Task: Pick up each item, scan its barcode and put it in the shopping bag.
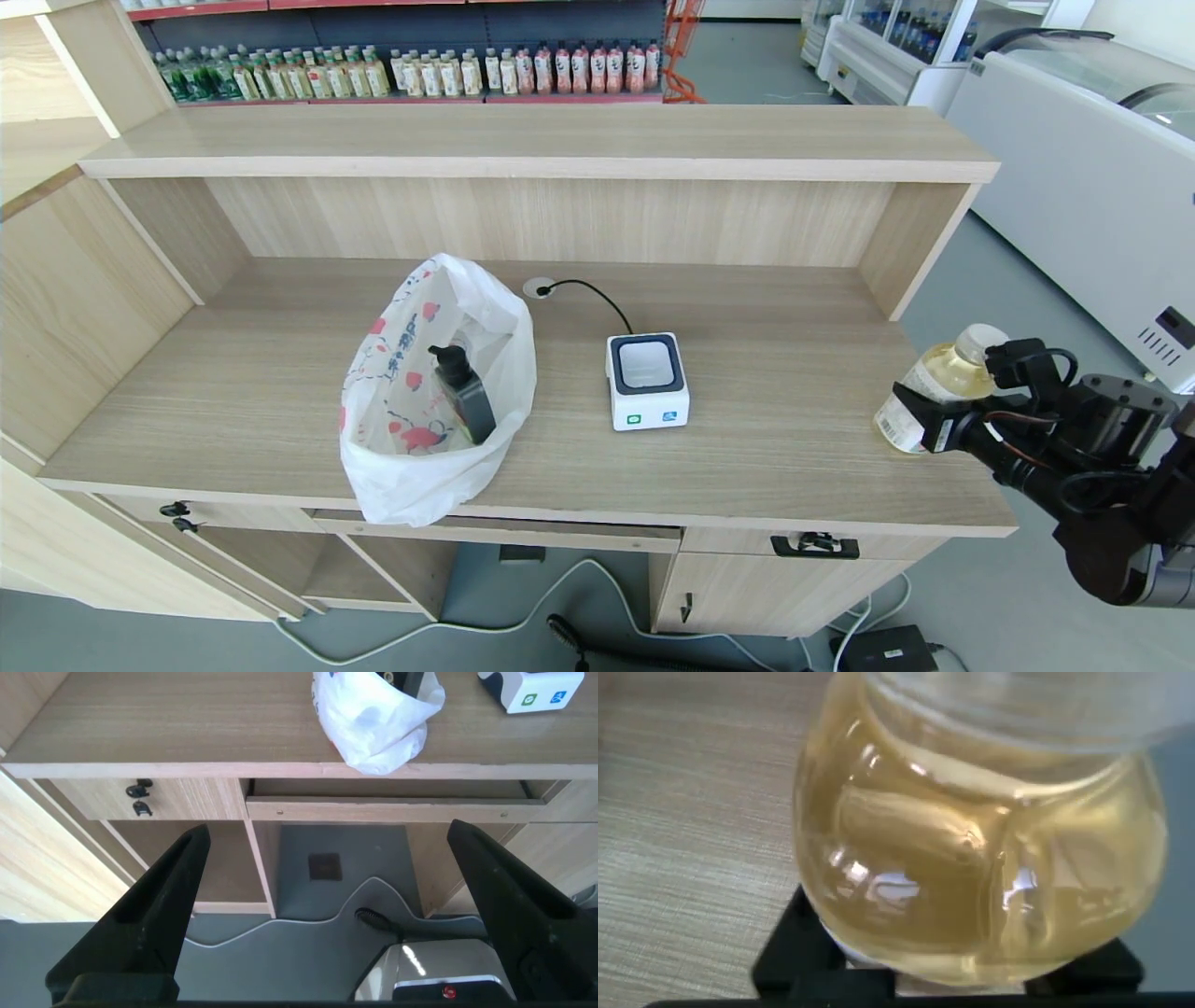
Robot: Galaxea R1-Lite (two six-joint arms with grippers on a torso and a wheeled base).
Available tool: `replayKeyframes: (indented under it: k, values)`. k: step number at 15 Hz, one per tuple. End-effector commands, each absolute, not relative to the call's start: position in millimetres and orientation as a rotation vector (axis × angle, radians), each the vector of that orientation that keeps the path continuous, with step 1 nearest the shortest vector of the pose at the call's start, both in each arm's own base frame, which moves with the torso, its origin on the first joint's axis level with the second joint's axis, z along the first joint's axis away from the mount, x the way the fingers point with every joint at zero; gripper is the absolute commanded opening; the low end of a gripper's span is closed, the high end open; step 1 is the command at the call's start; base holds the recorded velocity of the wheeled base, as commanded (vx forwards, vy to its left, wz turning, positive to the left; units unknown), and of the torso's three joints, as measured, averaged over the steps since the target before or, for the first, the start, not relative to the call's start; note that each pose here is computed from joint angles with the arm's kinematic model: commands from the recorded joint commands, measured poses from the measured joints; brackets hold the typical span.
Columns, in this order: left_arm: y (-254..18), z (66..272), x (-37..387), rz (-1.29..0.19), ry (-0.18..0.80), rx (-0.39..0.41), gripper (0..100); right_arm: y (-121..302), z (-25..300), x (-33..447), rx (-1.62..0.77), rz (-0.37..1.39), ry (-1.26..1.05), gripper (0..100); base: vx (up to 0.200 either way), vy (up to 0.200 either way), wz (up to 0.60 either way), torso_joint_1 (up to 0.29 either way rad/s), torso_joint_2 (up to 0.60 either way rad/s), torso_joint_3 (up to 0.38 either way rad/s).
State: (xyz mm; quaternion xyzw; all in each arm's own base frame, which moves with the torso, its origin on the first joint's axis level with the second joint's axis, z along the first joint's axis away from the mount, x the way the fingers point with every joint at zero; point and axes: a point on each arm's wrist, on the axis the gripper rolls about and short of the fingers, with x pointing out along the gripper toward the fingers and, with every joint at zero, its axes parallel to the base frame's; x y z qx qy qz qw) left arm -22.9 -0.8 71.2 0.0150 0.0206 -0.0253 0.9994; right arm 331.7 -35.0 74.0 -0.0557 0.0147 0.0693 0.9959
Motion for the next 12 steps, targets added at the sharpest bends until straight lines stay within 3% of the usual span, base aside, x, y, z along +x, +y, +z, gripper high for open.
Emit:
replayKeyframes:
  k: [1, 9, 12]
  values:
    - [-0.8, 71.2, -22.9, -0.05, 0.041, 0.03, 100, -36.0, 70.4, 334.8, -0.111, 0.137, 0.037, 0, 0.0, 0.0, 0.0, 0.0, 0.0, 0.0]
    - [-0.8, 71.2, -22.9, -0.05, 0.041, 0.03, 100, -39.8, 73.3, 336.3, -0.115, 0.128, 0.009, 0, 0.0, 0.0, 0.0, 0.0, 0.0, 0.0]
    - [-0.8, 71.2, -22.9, -0.05, 0.041, 0.03, 100, -25.4, 133.8, 311.2, 0.023, 0.242, -0.05, 0, 0.0, 0.0, 0.0, 0.0, 0.0, 0.0]
